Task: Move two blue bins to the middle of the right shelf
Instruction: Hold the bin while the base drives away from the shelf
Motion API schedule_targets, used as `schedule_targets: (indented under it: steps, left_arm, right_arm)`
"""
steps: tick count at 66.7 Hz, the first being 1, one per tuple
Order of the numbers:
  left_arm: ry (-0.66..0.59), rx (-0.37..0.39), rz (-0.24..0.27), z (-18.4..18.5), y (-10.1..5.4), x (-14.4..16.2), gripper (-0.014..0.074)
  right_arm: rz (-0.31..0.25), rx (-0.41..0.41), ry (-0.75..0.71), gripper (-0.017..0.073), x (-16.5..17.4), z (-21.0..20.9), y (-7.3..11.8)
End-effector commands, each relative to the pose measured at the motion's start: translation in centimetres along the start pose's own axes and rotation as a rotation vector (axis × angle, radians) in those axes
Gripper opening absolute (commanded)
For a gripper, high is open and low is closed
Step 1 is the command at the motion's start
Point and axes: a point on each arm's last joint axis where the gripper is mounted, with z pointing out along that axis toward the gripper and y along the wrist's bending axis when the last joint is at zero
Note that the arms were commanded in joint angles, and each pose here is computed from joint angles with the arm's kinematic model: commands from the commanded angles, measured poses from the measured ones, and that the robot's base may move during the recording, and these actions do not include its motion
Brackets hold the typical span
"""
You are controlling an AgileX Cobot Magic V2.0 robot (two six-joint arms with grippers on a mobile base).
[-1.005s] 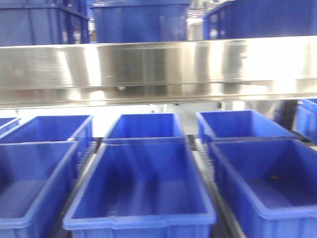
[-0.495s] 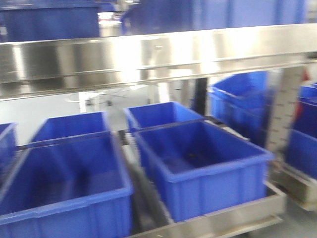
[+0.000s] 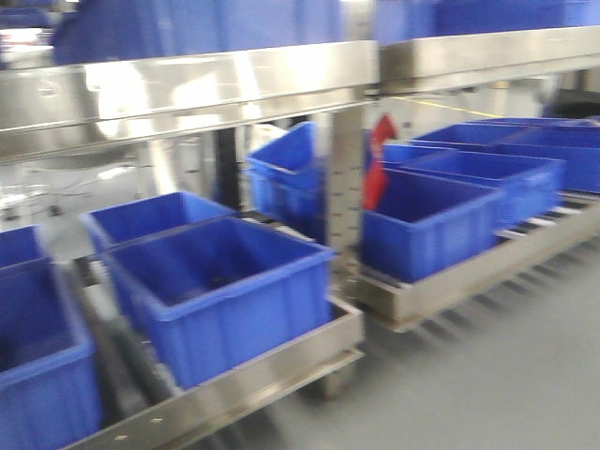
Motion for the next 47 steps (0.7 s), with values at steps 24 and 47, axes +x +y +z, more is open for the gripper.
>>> schedule_targets:
  steps: [24,47]
  left_arm:
    - [-0.174,0.04,-0.025,-1.36,-0.62,-1.94,-0.0111]
    - [-0.174,0.04,-0.025,-1.36,-0.62,-1.94,-0.0111]
  right_arm:
    - [-0.021,-0.018,-0.068,-0.0154,-0.69,-1.06,0.3]
    - [-0.021,-0.018,-0.068,-0.0154,-0.69,-1.06,0.3]
